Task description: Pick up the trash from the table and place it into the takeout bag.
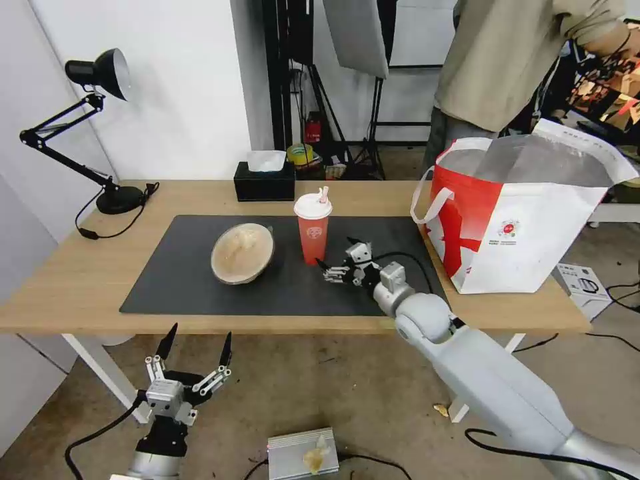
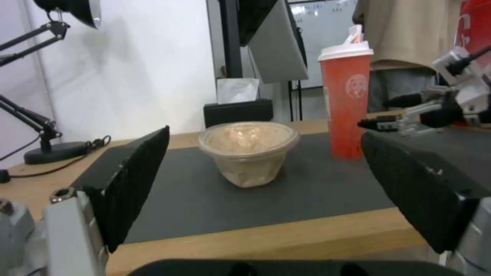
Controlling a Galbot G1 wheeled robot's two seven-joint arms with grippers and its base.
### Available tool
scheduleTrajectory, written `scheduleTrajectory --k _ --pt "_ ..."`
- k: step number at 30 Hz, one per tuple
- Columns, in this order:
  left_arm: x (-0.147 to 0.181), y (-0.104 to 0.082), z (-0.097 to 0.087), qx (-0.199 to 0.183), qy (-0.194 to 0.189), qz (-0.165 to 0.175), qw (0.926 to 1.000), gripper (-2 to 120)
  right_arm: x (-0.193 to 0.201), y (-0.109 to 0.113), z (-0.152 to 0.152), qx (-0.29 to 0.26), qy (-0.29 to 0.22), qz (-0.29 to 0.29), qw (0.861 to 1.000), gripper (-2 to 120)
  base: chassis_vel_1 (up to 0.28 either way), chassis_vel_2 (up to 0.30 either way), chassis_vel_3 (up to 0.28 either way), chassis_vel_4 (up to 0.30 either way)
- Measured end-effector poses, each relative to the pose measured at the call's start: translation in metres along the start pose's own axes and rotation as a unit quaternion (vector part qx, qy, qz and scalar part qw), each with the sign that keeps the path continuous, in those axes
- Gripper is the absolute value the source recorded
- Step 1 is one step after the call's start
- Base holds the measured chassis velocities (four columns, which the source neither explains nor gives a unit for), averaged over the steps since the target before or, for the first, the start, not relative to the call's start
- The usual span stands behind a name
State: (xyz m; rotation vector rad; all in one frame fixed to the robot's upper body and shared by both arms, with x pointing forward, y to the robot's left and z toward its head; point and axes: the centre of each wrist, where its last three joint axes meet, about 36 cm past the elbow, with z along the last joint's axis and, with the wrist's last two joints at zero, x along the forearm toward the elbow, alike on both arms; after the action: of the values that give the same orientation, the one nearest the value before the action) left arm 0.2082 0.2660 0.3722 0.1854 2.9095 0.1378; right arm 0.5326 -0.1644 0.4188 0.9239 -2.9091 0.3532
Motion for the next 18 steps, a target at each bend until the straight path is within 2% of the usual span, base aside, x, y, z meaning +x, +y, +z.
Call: scheduleTrajectory --k 18 --pt "0.001 0.003 0.007 -0.002 0.007 -0.004 1.0 100 -0.033 0.008 0.005 0.0 -0.003 0.001 1.0 100 0.0 0.0 0.0 0.0"
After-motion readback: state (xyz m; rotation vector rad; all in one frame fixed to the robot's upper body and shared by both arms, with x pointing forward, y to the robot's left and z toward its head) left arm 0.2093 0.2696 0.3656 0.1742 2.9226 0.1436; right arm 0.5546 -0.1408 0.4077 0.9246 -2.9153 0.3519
